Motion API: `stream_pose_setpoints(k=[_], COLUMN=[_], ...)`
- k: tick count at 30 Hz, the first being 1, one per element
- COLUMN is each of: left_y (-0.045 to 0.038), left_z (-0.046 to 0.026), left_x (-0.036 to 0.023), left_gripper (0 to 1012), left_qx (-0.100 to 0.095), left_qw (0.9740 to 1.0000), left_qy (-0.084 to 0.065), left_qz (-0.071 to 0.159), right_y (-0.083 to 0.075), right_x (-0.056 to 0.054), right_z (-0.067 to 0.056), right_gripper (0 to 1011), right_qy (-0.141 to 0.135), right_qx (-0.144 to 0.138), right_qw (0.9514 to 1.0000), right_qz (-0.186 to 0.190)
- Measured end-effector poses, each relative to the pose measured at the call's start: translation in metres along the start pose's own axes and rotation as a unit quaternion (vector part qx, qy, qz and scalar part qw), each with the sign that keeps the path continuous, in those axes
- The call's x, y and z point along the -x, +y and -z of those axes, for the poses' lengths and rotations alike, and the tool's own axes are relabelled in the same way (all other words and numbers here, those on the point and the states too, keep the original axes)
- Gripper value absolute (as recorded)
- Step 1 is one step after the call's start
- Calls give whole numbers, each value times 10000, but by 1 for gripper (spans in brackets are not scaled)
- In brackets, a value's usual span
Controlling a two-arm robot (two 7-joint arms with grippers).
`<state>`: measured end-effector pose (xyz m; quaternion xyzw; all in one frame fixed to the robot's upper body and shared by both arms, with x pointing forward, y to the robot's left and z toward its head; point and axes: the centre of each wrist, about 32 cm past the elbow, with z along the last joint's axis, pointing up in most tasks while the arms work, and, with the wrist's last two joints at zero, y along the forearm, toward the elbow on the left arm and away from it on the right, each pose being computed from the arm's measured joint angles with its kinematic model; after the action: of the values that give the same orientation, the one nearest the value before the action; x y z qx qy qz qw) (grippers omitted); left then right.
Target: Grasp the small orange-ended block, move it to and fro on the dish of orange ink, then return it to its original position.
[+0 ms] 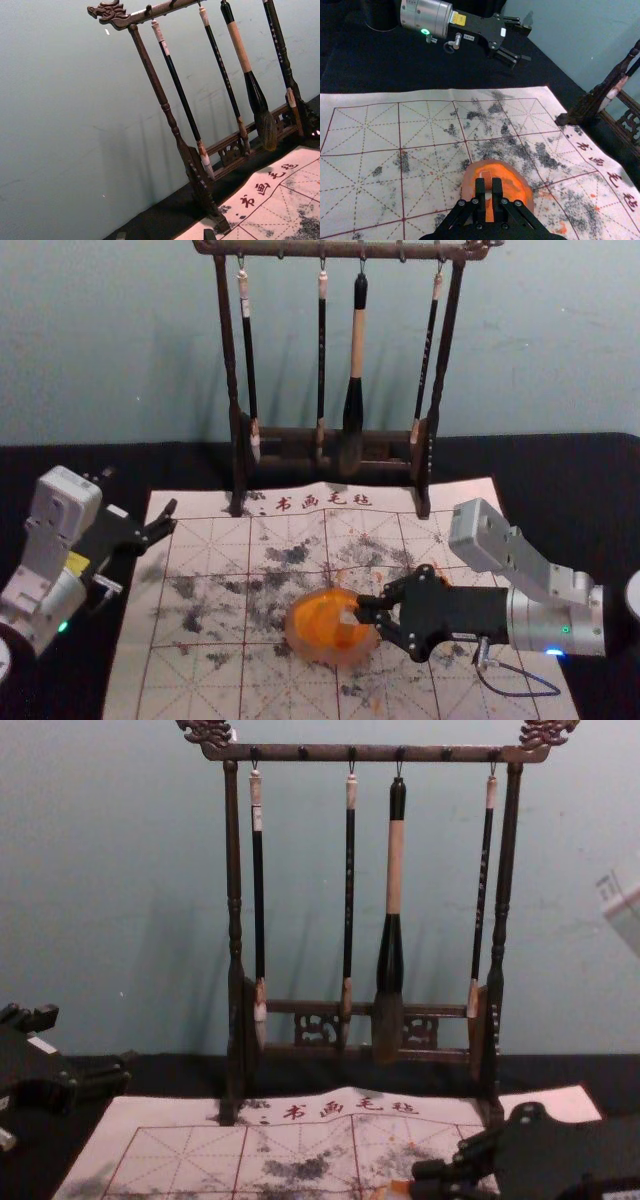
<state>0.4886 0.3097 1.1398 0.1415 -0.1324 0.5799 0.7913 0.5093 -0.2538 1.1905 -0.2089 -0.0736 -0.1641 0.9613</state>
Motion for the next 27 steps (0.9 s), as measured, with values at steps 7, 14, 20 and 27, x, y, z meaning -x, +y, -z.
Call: stream_pose_setpoints(k=[7,14,20,27], left_y=[0,0,0,0], left_z=[0,0,0,0], left_x=[0,0,0,0], left_gripper=[1001,1001,1001,1001], left_qx=[0,0,0,0], left_qw=[10000,10000,10000,10000], left_qy=[0,0,0,0], left_qz=[0,0,0,0], right_y=[77,136,167,173], right_x=[-12,-44,-88,-137], right_z=[0,13,16,33], right_gripper=[49,49,49,49], right_qy=[14,26,29,64], right_qx=[-10,23,49,71], right_qw=[10000,10000,10000,9998], right_qz=[-21,6,66,170])
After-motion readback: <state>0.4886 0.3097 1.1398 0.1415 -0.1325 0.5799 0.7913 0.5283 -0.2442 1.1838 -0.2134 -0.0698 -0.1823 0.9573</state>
